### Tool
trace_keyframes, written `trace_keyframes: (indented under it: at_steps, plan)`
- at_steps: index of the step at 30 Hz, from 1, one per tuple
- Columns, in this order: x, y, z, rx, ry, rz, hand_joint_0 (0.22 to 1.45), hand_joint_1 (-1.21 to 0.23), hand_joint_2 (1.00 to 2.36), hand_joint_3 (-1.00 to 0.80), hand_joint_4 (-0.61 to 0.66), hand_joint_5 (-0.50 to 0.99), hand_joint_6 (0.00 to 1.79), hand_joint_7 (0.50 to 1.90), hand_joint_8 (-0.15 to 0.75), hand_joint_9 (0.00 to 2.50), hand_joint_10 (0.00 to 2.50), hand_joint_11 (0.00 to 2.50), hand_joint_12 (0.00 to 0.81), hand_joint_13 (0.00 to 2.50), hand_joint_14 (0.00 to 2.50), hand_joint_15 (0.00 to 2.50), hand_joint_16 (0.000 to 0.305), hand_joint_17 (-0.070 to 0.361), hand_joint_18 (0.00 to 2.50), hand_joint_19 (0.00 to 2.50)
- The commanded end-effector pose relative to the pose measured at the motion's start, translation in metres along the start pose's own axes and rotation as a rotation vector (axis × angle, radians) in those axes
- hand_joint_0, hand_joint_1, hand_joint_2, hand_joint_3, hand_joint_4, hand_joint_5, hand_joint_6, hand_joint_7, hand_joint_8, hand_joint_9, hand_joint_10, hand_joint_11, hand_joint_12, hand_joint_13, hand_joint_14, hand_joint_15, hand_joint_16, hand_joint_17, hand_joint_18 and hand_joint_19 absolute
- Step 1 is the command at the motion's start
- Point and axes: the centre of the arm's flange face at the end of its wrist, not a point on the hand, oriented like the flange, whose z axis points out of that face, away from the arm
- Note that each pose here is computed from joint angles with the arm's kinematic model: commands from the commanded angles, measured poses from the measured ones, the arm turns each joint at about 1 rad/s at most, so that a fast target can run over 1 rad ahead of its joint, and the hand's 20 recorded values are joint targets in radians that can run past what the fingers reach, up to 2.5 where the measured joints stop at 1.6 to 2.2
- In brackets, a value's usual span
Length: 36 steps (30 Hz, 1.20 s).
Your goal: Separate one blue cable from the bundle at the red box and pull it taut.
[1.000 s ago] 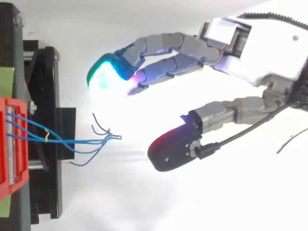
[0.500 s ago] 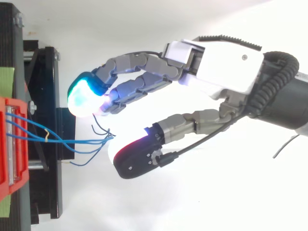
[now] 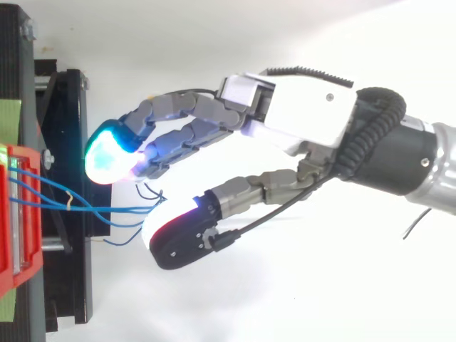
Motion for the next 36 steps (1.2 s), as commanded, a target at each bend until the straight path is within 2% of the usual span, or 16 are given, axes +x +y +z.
trace_keyframes:
  at_steps: [1,5,7,8,9,10,11,12,13,16,22,24,33,36]
  plan:
    - [0.005,-0.002,0.008,-0.050,0.015,0.029,0.55,-0.63,1.00,-0.50,0.37,-0.18,0.50,0.76,0.403,0.73,0.01,0.36,0.395,0.78,0.01,0.27,0.043,0.096,0.66,0.33]
    - [0.005,-0.001,0.008,-0.057,0.018,0.031,0.55,-0.63,1.00,-0.50,0.37,-0.17,0.50,0.76,0.400,0.74,0.01,0.37,0.397,0.79,0.01,0.28,0.042,0.096,0.66,0.33]
    - [0.010,-0.025,0.011,-0.034,0.034,0.023,0.55,-0.63,1.00,-0.50,0.38,-0.17,0.50,0.76,0.402,0.74,0.01,0.37,0.398,0.80,0.01,0.29,0.043,0.096,0.66,0.35]
    - [0.011,-0.032,0.011,-0.028,0.040,0.022,0.55,-0.63,1.00,-0.50,0.38,-0.17,0.50,0.76,0.399,0.74,0.01,0.37,0.399,0.80,0.01,0.29,0.043,0.097,0.67,0.35]
    - [0.009,-0.034,0.013,-0.031,0.044,0.026,0.55,-0.63,1.00,-0.50,0.38,-0.17,0.50,0.76,0.402,0.75,0.01,0.37,0.403,0.80,0.01,0.30,0.043,0.098,0.67,0.35]
    - [0.013,-0.043,0.017,-0.047,0.058,0.041,0.55,-0.63,1.00,-0.50,0.38,-0.17,0.50,0.76,0.401,0.75,0.01,0.38,0.403,0.80,0.01,0.30,0.043,0.098,0.67,0.36]
    - [0.015,-0.045,0.022,-0.073,0.063,0.059,0.55,-0.63,1.00,-0.50,0.38,-0.17,0.50,0.76,0.403,0.75,0.01,0.38,0.403,0.81,0.01,0.31,0.044,0.098,0.67,0.36]
    - [0.016,-0.039,0.028,-0.105,0.067,0.083,0.56,-0.63,1.00,-0.50,0.38,-0.17,0.50,0.77,0.403,0.76,0.01,0.39,0.406,0.81,0.01,0.31,0.044,0.099,0.67,0.37]
    - [0.014,-0.038,0.029,-0.111,0.067,0.090,0.56,-0.63,1.00,-0.50,0.38,-0.17,0.50,0.77,0.399,0.76,0.01,0.38,0.405,0.81,0.01,0.32,0.044,0.099,0.67,0.38]
    - [0.012,-0.038,0.029,-0.100,0.075,0.093,0.57,-0.67,1.00,-0.50,0.38,-0.17,0.50,0.79,0.397,0.76,0.01,0.40,0.406,0.82,0.01,0.33,0.044,0.098,0.68,0.38]
    - [0.009,-0.039,0.030,-0.102,0.075,0.128,0.60,-0.73,1.00,-0.50,0.38,-0.16,0.50,0.84,0.394,0.76,0.01,0.41,0.404,0.84,0.01,0.35,0.043,0.098,0.68,0.38]
    - [0.008,-0.039,0.030,-0.104,0.085,0.146,0.61,-0.75,1.00,-0.49,0.39,-0.16,0.50,0.86,0.392,0.76,0.01,0.42,0.404,0.84,0.01,0.35,0.043,0.097,0.68,0.37]
    - [0.003,-0.039,0.031,-0.107,0.110,0.167,0.65,-0.78,1.01,-0.41,0.39,-0.16,0.50,0.93,0.387,0.75,0.01,0.43,0.400,0.85,0.01,0.37,0.042,0.095,0.68,0.37]
    - [-0.002,-0.039,0.032,-0.110,0.125,0.182,0.66,-0.78,1.01,-0.41,0.38,-0.15,0.50,0.95,0.388,0.75,0.01,0.44,0.399,0.85,0.01,0.37,0.042,0.095,0.68,0.37]
